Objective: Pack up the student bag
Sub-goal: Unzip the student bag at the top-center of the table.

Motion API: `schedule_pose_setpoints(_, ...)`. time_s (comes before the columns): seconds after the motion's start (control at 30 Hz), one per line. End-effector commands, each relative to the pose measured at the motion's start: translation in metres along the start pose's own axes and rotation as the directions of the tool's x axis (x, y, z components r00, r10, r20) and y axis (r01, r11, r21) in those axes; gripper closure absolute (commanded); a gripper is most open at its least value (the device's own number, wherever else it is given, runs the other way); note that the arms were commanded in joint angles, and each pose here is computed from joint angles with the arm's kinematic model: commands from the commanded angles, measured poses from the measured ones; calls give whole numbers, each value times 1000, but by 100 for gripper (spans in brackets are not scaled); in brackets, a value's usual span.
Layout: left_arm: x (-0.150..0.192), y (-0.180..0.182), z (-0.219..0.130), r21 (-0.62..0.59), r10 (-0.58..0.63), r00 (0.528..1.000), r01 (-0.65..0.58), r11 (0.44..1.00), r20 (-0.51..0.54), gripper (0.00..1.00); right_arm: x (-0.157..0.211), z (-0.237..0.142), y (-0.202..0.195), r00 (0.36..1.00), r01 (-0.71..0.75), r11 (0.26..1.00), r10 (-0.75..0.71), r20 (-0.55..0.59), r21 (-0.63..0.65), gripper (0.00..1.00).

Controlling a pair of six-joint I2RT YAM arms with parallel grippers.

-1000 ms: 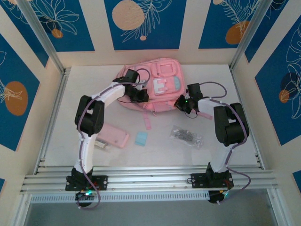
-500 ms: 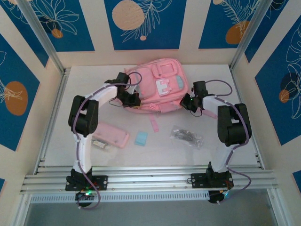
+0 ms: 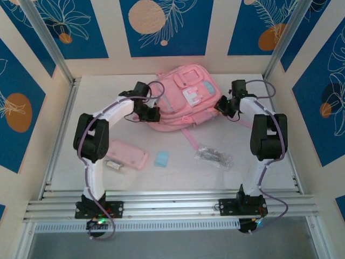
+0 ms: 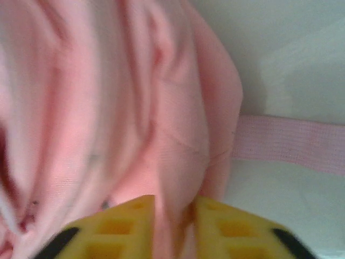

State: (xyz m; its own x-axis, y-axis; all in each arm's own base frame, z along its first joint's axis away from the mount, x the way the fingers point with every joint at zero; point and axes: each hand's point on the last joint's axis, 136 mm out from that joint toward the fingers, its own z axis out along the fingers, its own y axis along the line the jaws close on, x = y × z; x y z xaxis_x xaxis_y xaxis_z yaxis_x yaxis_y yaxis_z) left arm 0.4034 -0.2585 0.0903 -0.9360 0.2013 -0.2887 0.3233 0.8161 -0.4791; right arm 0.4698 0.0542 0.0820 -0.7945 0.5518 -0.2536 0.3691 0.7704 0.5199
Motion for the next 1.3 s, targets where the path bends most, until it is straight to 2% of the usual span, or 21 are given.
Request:
schedule_pose_setpoints(0.0,-12,-58,-19,143,40,999,-45,989,37,100,-7,-40,31,998,16,997,-10,65,-82,48)
schedule_pose_setpoints(0.07,-20,-83,-25,196,63,996,-76,978,69,100,16,-57,46,999,19,990,-13,47,-142,39)
schedule_pose_setpoints(0.13,-27,-105,-31,252,72,992,-95,963,99,100,44,-69,57,1000,13,982,-9,18,-188,35)
schedule_pose_setpoints(0.27,-36,-137,-37,303,97,986,-135,943,139,100,92,-86,76,999,-28,961,23,-24,-276,34)
schedule_pose_setpoints(0.37,-35,-157,-38,325,124,982,-166,931,146,100,113,-90,91,996,-80,931,66,-52,-355,34)
schedule_pose_setpoints(0.5,-28,-174,-36,347,144,979,-187,919,147,100,126,-76,98,991,-128,923,109,-74,-362,34)
schedule_pose_setpoints(0.63,-16,-178,-30,355,151,981,-186,916,125,100,124,-51,101,983,-182,904,158,-94,-386,35)
schedule_pose_setpoints(0.73,-7,-177,-31,360,147,982,-180,915,116,100,120,-30,98,974,-224,899,199,-105,-377,45)
schedule_pose_setpoints(0.8,-1,-173,-32,347,150,981,-183,920,120,100,118,-20,100,973,-230,890,201,-113,-393,62)
schedule_pose_setpoints(0.83,3,-169,-32,334,158,981,-188,924,117,100,118,-14,100,973,-230,891,200,-118,-391,77)
schedule_pose_setpoints(0.87,7,-163,-30,314,167,980,-194,929,110,100,117,-12,101,974,-224,892,190,-125,-392,87)
schedule_pose_setpoints(0.93,13,-146,-25,263,166,983,-182,947,82,100,116,-10,101,978,-201,899,162,-131,-389,100)
schedule_pose_setpoints(1.03,16,-107,-20,166,120,991,-129,978,66,100,117,-14,94,985,-160,915,122,-123,-370,100)
schedule_pose_setpoints(1.1,13,-70,-22,54,83,993,-88,995,89,100,119,-20,88,989,-128,926,90,-121,-355,100)
schedule_pose_setpoints(1.2,6,-15,-33,-110,39,990,-25,994,134,100,123,-31,79,992,-65,943,26,-123,-327,100)
schedule_pose_setpoints(1.27,-2,10,-41,-187,35,984,-1,982,174,100,125,-38,74,992,-24,947,-18,-128,-321,100)
